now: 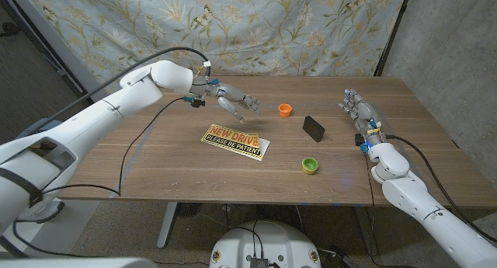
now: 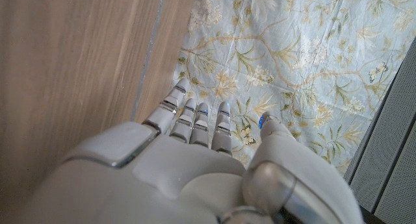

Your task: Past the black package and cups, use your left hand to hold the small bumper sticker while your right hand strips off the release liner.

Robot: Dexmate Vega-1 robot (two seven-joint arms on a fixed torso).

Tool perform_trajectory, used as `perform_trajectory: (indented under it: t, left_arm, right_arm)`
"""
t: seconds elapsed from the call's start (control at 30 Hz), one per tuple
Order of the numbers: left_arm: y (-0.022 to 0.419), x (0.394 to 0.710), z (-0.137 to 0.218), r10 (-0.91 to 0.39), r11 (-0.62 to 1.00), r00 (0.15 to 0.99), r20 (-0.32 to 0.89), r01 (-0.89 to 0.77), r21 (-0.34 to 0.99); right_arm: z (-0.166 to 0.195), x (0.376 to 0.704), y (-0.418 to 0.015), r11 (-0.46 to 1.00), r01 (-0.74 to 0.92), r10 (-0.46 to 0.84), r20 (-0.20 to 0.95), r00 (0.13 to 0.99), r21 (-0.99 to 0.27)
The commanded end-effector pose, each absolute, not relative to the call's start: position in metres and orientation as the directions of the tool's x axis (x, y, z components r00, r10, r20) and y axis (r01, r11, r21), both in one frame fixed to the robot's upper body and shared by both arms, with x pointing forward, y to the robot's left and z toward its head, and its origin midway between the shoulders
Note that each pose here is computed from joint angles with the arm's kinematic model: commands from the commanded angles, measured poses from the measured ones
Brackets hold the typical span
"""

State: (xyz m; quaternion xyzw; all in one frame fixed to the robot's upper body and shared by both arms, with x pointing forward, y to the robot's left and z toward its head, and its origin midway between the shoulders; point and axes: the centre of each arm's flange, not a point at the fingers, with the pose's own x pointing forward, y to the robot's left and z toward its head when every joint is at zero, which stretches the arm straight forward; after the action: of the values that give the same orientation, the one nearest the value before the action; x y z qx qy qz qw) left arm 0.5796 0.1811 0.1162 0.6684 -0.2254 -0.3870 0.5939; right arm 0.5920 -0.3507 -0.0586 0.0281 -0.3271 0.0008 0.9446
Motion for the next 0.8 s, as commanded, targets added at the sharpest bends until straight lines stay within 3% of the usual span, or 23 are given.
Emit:
perform_trajectory:
  t: [0.03, 0.8]
  left_arm:
    - [0.174, 0.575, 0.128, -0.713, -0.298, 0.613, -0.340, 0.174, 0.939]
    - [0.154, 0.575, 0.128, -0.661, -0.419, 0.612, -0.435, 0.179, 0.890]
  right_arm:
    - [-0.062, 0.585, -0.353, 0.998, 0.001, -0.039, 0.620, 0.784, 0.062]
    - [-0.068, 0.580, -0.359, 0.994, 0.026, -0.085, 0.628, 0.774, 0.103]
